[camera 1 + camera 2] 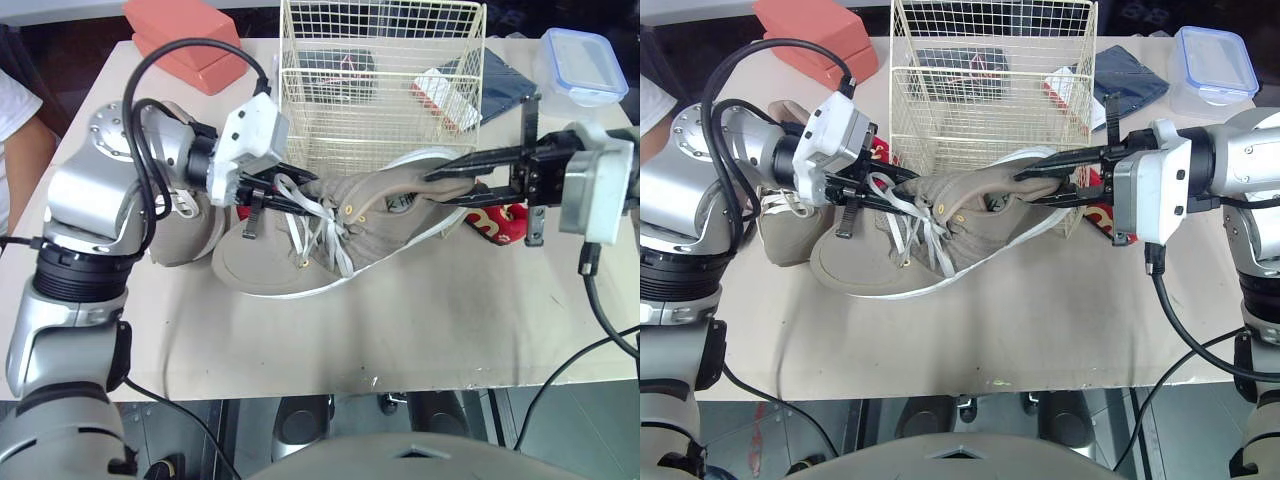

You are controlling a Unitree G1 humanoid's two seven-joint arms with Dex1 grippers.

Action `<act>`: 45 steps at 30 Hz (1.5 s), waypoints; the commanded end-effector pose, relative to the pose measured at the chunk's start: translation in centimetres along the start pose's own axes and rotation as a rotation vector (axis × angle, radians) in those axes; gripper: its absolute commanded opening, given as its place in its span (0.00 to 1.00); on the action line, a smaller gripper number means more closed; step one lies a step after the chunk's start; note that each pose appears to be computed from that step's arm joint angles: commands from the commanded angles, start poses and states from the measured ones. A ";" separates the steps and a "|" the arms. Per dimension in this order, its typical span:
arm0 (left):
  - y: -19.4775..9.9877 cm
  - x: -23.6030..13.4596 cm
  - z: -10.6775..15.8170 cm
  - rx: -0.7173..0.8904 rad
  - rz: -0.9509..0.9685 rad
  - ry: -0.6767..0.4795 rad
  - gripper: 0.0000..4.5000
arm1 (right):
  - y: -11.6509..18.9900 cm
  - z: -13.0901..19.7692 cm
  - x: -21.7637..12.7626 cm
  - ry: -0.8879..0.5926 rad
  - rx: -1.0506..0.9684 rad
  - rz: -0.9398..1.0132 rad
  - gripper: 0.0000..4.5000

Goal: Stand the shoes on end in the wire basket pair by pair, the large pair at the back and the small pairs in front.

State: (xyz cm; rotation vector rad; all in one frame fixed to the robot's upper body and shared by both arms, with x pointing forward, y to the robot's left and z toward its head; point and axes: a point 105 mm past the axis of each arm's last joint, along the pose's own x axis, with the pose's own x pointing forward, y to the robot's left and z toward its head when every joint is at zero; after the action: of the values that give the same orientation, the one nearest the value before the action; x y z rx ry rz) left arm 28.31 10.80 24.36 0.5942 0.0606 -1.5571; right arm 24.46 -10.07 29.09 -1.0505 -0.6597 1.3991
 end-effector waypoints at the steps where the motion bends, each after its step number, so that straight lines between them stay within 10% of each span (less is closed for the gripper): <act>1: 0.2 -0.2 2.8 0.079 0.052 -0.125 0.08 | -1.4 0.5 -1.6 0.027 0.008 -0.115 0.55; 7: 0.9 -0.9 3.2 0.028 0.237 -0.257 0.07 | -0.6 -2.2 -6.8 0.167 0.375 -0.351 0.98; 17: 2.9 -0.3 4.9 0.063 0.554 -0.480 0.07 | 2.5 -1.9 -5.6 0.038 0.927 -0.539 0.98; 35: 4.3 4.5 3.5 0.306 0.859 -0.435 0.07 | -2.0 -3.5 -1.1 -0.077 0.999 -0.937 0.98; 45: 3.7 5.6 2.5 0.315 0.842 -0.428 0.07 | -2.7 -3.4 -1.3 -0.058 0.961 -0.984 0.13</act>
State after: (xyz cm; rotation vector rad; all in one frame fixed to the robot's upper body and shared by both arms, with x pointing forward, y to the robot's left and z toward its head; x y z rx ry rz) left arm 31.73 5.01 25.72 0.4302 -0.6880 -0.7951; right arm 29.12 -11.60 28.76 0.1475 -0.2843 0.6864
